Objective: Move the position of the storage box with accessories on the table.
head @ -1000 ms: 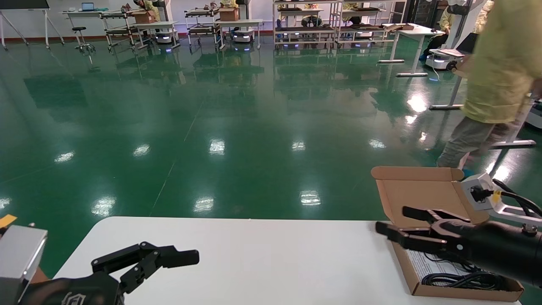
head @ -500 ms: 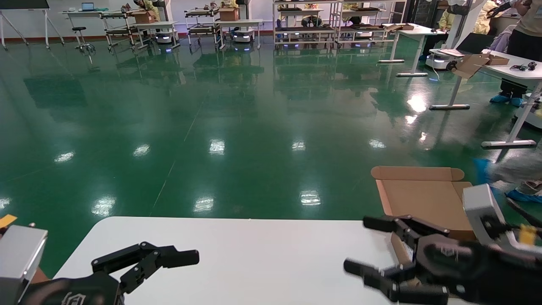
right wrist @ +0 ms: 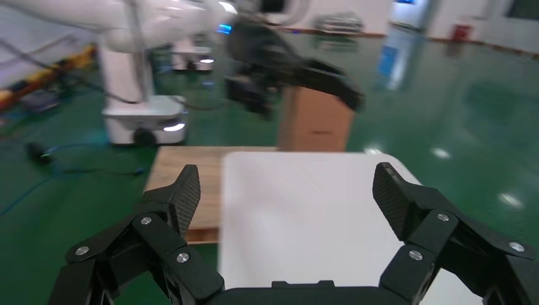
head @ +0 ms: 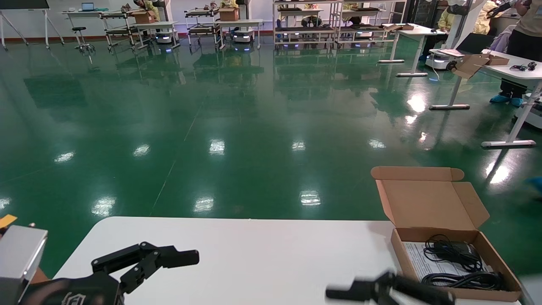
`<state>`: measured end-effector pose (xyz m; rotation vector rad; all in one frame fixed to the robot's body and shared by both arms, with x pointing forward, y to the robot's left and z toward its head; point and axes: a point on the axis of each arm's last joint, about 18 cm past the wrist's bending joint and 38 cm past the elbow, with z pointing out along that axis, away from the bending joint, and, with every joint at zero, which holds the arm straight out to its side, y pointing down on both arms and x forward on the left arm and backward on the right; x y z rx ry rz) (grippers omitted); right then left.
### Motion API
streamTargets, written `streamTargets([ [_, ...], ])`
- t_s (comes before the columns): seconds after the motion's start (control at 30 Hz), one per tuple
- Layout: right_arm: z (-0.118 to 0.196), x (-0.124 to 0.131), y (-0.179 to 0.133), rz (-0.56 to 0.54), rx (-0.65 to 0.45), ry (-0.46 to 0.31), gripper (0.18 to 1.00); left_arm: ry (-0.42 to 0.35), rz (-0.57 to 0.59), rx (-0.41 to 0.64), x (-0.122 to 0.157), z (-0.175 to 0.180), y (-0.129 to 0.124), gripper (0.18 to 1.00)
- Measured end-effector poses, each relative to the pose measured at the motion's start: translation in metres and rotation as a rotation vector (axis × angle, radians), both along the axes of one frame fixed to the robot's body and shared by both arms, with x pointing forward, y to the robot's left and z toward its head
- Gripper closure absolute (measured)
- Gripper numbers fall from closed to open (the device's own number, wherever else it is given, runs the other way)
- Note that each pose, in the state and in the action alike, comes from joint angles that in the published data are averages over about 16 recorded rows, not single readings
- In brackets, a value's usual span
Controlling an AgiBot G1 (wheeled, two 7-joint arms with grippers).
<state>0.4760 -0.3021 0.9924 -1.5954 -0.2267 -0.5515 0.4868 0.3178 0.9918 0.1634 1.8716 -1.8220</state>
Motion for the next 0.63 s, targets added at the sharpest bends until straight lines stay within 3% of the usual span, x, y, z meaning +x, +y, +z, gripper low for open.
streamTargets([
  [0.27, -0.0019, -0.0115, 0.0041, 0.040, -0.016, -0.020, 0.178, 0.000, 0.000, 0.000, 0.0000, 0.0000, 0.0001, 0.184],
  [0.63, -0.0012, -0.0066, 0.0021, 0.022, -0.009, -0.011, 0.178, 0.000, 0.000, 0.000, 0.0000, 0.0000, 0.0001, 0.184],
])
